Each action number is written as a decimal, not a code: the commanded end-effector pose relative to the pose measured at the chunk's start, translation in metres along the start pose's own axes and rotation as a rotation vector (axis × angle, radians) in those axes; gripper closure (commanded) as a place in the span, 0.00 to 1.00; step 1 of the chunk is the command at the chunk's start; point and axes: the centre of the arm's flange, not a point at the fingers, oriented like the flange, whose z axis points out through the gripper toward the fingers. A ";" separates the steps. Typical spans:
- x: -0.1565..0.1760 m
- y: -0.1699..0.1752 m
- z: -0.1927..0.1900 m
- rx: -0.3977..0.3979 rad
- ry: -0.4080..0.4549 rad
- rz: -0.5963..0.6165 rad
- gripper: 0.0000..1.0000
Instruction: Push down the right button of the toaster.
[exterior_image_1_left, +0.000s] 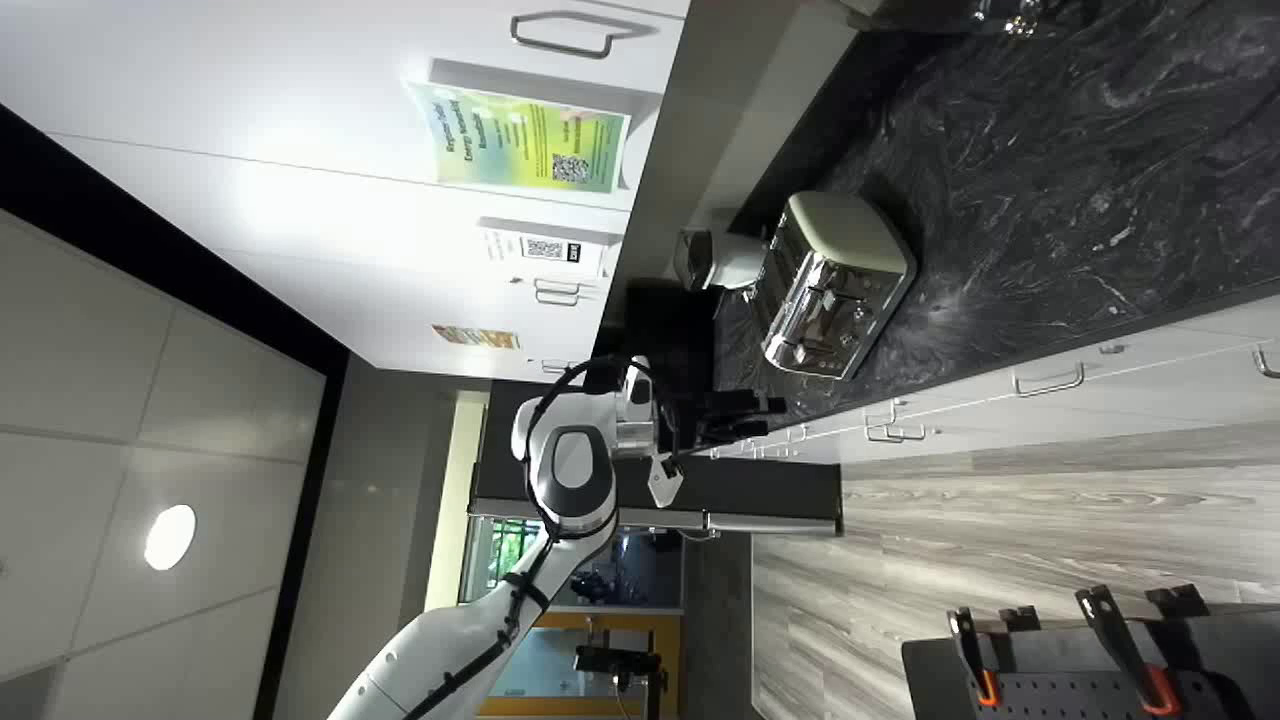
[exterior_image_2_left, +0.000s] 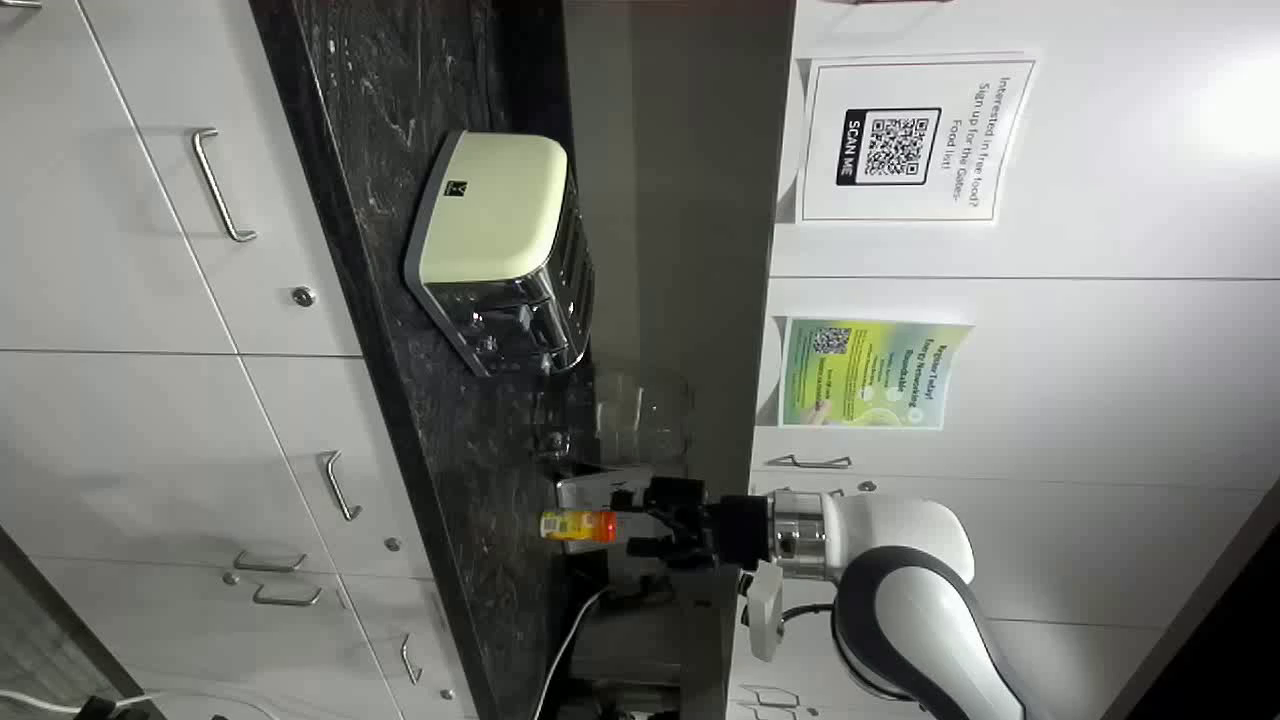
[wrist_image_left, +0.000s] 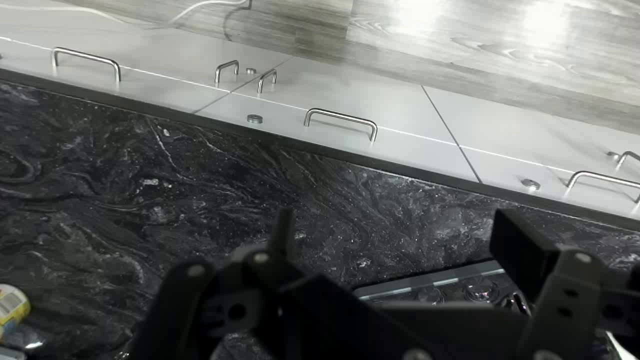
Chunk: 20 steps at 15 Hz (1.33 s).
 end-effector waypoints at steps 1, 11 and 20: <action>0.000 0.000 0.000 0.000 0.000 0.000 0.00; 0.007 -0.005 -0.005 0.009 0.027 -0.052 0.00; 0.095 -0.003 -0.001 -0.012 0.151 -0.257 0.00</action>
